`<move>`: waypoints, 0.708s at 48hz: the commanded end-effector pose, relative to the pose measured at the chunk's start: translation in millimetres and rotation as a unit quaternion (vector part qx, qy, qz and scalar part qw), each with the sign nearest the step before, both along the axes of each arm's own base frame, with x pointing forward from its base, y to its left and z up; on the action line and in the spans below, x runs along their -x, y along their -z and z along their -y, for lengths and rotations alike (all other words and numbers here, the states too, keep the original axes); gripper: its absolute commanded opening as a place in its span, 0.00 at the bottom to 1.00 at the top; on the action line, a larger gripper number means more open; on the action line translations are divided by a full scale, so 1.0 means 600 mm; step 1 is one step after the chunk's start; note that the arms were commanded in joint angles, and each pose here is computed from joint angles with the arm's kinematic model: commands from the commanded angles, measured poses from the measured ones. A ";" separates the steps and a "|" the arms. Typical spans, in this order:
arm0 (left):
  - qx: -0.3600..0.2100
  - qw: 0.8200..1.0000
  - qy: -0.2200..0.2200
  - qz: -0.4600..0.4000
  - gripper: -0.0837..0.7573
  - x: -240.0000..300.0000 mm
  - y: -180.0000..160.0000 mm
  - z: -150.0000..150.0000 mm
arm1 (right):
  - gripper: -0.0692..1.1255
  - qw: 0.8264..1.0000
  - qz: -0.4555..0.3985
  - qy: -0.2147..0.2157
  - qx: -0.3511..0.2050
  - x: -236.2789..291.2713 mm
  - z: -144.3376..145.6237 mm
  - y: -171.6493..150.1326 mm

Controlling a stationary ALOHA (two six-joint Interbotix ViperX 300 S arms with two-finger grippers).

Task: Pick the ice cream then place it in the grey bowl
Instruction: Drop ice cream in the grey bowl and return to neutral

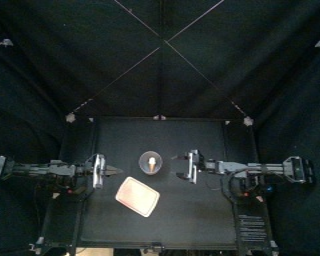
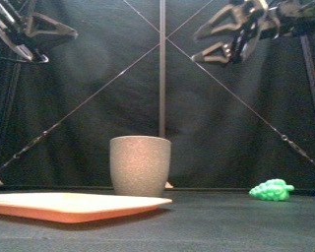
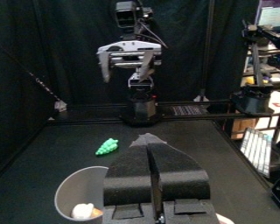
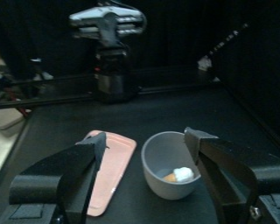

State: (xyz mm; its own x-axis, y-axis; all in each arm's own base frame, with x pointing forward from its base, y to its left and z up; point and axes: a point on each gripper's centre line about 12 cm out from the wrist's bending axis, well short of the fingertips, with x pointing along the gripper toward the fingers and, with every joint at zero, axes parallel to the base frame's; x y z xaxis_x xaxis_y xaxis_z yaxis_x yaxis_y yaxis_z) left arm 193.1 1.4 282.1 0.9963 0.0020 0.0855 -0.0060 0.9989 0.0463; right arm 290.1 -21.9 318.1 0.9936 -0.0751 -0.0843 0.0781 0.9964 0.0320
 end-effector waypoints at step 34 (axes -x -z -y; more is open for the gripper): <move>-0.001 1.000 -0.005 0.006 0.06 0.001 -0.005 -0.003 | 0.92 0.992 0.112 -0.061 -0.001 0.151 -0.052 -0.022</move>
